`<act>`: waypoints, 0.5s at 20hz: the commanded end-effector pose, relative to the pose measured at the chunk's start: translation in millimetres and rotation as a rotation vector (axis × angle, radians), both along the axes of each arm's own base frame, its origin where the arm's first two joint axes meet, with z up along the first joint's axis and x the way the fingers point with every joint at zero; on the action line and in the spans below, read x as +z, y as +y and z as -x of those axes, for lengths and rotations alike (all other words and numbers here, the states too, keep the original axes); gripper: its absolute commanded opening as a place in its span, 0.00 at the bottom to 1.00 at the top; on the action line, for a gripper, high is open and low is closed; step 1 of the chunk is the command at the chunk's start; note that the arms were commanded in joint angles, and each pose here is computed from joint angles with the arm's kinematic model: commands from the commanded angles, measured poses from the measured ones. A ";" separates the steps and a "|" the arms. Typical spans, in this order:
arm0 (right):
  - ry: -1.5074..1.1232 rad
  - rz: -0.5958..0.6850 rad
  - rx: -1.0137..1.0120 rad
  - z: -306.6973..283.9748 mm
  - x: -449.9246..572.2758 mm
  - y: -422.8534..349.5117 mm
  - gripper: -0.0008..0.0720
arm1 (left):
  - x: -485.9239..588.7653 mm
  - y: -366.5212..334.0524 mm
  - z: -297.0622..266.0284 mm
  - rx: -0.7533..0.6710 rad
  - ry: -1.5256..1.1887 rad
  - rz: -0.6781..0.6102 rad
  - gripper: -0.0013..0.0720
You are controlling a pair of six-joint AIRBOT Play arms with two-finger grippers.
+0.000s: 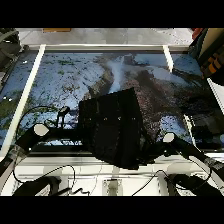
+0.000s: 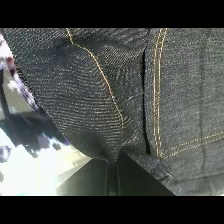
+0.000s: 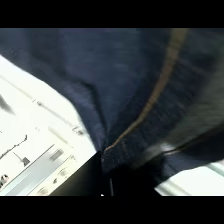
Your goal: Fold the clothes and pants, and hang the long-sleeved shirts on hangers.
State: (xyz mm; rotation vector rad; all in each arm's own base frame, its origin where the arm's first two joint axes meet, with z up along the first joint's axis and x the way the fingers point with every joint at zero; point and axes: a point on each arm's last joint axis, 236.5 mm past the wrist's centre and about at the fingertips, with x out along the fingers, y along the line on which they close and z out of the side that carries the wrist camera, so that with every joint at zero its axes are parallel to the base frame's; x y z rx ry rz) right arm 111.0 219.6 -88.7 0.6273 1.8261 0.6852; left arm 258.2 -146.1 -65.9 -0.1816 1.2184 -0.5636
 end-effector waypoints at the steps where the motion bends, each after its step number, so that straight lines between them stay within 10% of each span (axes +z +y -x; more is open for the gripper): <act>1: -0.080 -0.082 0.081 -16.2 36.2 12.3 0.03 | 9.4 1.3 8.2 -0.079 0.023 -0.030 0.04; 10: -0.840 -0.162 -0.002 -143.0 266.3 15.7 0.03 | 209.0 32.5 -54.8 -0.201 -0.445 -0.248 0.04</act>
